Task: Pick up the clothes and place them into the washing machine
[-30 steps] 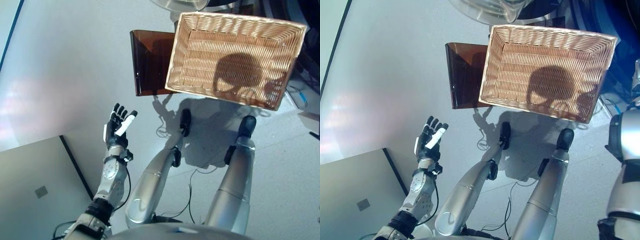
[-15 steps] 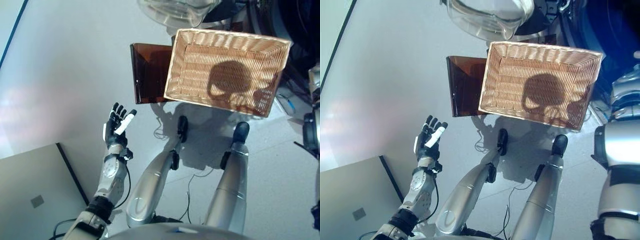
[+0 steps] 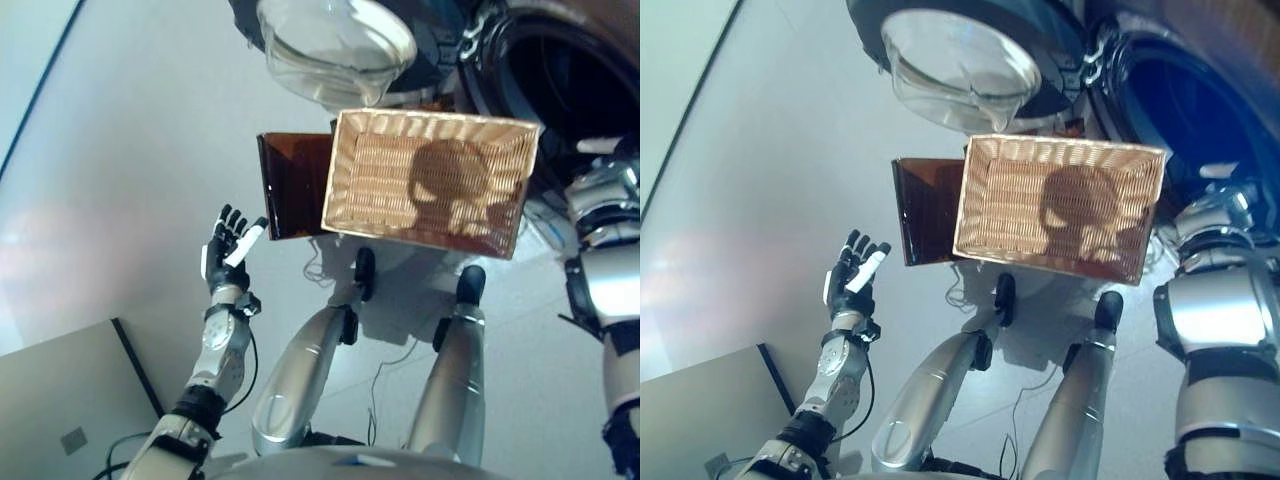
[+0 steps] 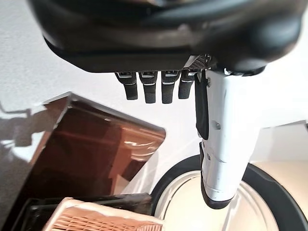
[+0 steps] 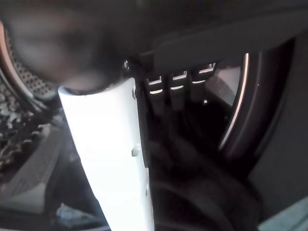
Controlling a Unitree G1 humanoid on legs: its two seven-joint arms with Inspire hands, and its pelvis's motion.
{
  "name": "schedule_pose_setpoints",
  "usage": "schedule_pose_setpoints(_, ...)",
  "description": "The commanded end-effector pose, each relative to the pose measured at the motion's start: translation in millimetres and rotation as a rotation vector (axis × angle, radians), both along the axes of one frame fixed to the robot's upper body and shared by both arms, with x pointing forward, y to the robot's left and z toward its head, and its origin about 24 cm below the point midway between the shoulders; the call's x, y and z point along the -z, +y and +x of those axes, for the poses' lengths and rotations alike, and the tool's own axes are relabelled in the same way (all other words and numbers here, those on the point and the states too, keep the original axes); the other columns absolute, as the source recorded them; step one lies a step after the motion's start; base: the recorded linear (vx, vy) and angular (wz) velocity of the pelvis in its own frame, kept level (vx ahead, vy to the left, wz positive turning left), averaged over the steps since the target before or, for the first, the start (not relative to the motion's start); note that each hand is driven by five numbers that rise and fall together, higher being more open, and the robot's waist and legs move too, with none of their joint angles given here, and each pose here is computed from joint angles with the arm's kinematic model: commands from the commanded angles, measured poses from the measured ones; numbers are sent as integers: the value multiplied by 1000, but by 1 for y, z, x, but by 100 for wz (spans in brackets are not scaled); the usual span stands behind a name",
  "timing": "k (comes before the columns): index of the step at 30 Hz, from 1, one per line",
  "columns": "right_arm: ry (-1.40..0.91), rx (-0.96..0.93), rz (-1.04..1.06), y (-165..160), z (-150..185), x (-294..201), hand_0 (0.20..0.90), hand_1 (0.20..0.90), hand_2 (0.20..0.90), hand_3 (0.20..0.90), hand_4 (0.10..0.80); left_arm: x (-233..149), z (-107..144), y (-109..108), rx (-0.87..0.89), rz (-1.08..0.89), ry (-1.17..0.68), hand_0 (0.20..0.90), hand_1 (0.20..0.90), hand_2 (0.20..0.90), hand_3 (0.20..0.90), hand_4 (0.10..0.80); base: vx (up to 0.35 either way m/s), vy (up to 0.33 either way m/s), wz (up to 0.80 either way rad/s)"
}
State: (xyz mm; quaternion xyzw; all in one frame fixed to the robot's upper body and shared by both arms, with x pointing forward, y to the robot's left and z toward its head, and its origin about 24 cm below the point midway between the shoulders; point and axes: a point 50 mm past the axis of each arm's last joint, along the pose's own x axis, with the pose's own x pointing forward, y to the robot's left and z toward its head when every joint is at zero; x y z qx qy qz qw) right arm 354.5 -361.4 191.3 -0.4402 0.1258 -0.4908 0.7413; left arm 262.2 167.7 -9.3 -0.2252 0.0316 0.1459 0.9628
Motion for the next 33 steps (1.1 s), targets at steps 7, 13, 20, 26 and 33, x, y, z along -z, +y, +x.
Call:
schedule_pose_setpoints(7,-193,-65,-441,40,19,-64,900,900,900,900,800,-12,0,19,-74,47,-81,900,900,900,900,800,1,-2,3)
schedule_pose_setpoints(13,-172,-139,-447,53,27,-57,900,900,900,900,800,-9,0,22,-87,49,-67,900,900,900,900,800,6,-9,0)
schedule_pose_setpoints(20,-177,-258,-487,75,38,-67,900,900,900,900,800,-7,-2,28,-112,50,-58,900,900,900,900,800,9,-9,4)
schedule_pose_setpoints(26,-222,-292,-522,92,43,-84,900,900,900,900,800,-8,-1,30,-128,47,-63,900,900,900,900,800,0,0,0)
schedule_pose_setpoints(33,-266,-349,-535,111,48,-100,900,900,900,900,800,-11,3,29,-129,42,-73,900,900,900,900,800,2,0,1)
